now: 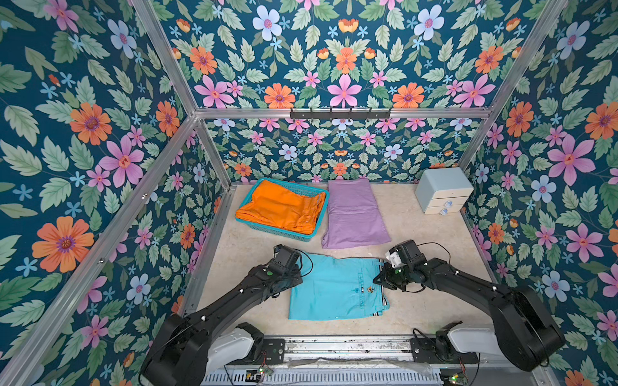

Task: Put the folded long pants in the basket
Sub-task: Pick up the long pant at the center of the board, then move the basket to the center of the board.

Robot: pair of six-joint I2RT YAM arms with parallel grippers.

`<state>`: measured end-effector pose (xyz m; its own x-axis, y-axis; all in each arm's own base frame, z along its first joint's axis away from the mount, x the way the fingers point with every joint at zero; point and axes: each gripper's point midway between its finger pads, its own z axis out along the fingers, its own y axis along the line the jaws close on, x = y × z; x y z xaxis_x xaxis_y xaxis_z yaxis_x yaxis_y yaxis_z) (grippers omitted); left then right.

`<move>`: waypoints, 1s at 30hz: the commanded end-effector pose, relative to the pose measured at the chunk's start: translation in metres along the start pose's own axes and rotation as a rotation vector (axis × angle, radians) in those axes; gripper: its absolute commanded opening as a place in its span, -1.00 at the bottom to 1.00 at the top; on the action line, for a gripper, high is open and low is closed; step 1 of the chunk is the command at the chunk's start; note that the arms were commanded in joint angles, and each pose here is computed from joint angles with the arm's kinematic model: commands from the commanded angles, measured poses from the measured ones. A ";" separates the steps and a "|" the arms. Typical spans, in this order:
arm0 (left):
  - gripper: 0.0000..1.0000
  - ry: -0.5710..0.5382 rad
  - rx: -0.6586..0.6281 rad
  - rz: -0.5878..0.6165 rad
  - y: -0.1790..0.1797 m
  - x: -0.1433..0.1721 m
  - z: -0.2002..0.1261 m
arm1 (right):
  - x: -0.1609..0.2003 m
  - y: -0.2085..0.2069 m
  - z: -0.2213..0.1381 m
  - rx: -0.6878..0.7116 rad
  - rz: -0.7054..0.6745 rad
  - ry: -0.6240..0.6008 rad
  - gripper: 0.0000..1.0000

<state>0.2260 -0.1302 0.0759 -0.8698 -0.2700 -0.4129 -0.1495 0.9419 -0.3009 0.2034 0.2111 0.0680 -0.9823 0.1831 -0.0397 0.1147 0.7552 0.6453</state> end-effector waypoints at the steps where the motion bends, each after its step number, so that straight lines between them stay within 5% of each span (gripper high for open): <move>1: -1.00 -0.050 -0.017 0.018 0.003 -0.013 -0.028 | 0.004 0.011 -0.021 0.026 0.045 -0.039 -1.00; 7: -1.00 -0.240 -0.043 0.141 -0.032 -0.092 -0.108 | -0.021 0.080 -0.067 -0.093 0.045 -0.161 -1.00; 12: -1.00 -0.325 -0.213 0.285 -0.041 -0.176 -0.142 | -0.067 0.148 -0.077 -0.197 0.098 -0.223 -1.00; 20: -1.00 -0.318 -0.388 0.315 -0.018 -0.299 -0.112 | -0.135 0.232 -0.019 -0.161 0.072 -0.269 -1.00; 30: -1.00 -0.382 -0.321 0.252 0.037 -0.401 -0.059 | -0.186 0.273 0.053 -0.126 0.080 -0.214 -1.00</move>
<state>0.5175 0.0154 0.2687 -0.7296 -0.0587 -0.6814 -0.1744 0.9794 0.1023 0.4255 0.4120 0.2171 -0.9093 0.3806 -0.1681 0.1298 0.6434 0.7545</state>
